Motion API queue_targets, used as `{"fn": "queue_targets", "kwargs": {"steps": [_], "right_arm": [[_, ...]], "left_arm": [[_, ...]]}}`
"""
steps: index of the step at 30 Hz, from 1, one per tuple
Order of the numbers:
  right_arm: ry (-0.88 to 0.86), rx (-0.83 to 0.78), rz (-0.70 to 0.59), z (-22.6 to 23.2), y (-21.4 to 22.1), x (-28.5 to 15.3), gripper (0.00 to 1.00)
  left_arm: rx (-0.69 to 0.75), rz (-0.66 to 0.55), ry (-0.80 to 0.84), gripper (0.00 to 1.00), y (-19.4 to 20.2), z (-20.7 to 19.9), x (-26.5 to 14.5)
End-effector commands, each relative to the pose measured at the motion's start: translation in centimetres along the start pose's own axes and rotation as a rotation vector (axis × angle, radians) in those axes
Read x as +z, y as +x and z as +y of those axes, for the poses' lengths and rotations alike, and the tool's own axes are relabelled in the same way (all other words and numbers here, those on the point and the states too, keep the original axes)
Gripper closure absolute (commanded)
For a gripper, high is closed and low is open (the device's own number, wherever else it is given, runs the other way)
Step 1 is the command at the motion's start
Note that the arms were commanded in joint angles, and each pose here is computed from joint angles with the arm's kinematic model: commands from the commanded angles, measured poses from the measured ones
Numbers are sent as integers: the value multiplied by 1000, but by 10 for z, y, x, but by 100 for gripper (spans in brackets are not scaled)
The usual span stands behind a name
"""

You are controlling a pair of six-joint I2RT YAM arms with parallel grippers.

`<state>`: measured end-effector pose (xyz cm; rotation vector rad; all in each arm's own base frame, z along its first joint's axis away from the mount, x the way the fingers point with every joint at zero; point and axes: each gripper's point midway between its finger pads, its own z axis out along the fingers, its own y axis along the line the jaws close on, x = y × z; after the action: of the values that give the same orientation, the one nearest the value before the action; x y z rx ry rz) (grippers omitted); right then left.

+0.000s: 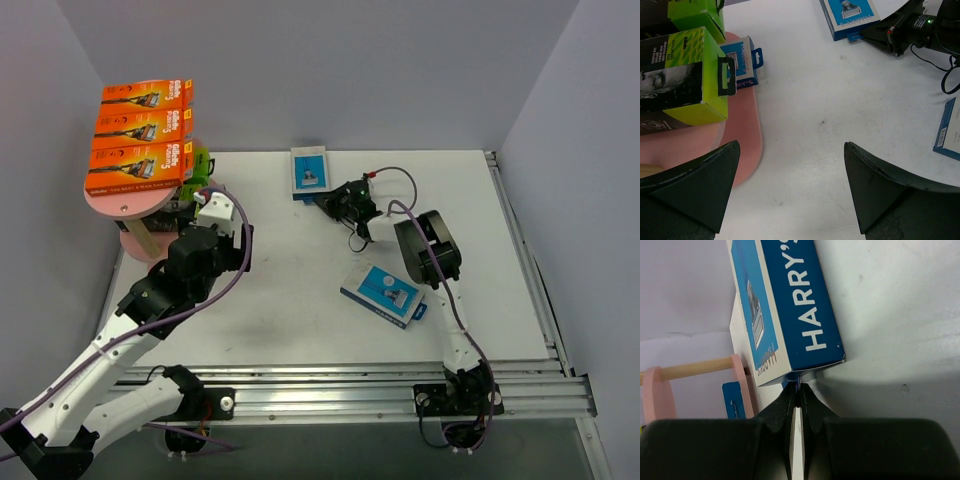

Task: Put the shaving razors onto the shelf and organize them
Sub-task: Grab a shaving razor with the right arm

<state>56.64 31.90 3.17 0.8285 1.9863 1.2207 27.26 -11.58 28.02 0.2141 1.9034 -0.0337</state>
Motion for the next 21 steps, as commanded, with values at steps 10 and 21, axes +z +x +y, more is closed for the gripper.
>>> {"fn": "queue_targets", "kwargs": {"steps": [10,21], "right_arm": [[-118,-141,435,34,97,-104,100],[47,-518,913,-22,164,-216,100]], "left_arm": [[-30,-92,-94,6,-19,24,-6],[-27,-95,-34,6,-19,14,-5]]}}
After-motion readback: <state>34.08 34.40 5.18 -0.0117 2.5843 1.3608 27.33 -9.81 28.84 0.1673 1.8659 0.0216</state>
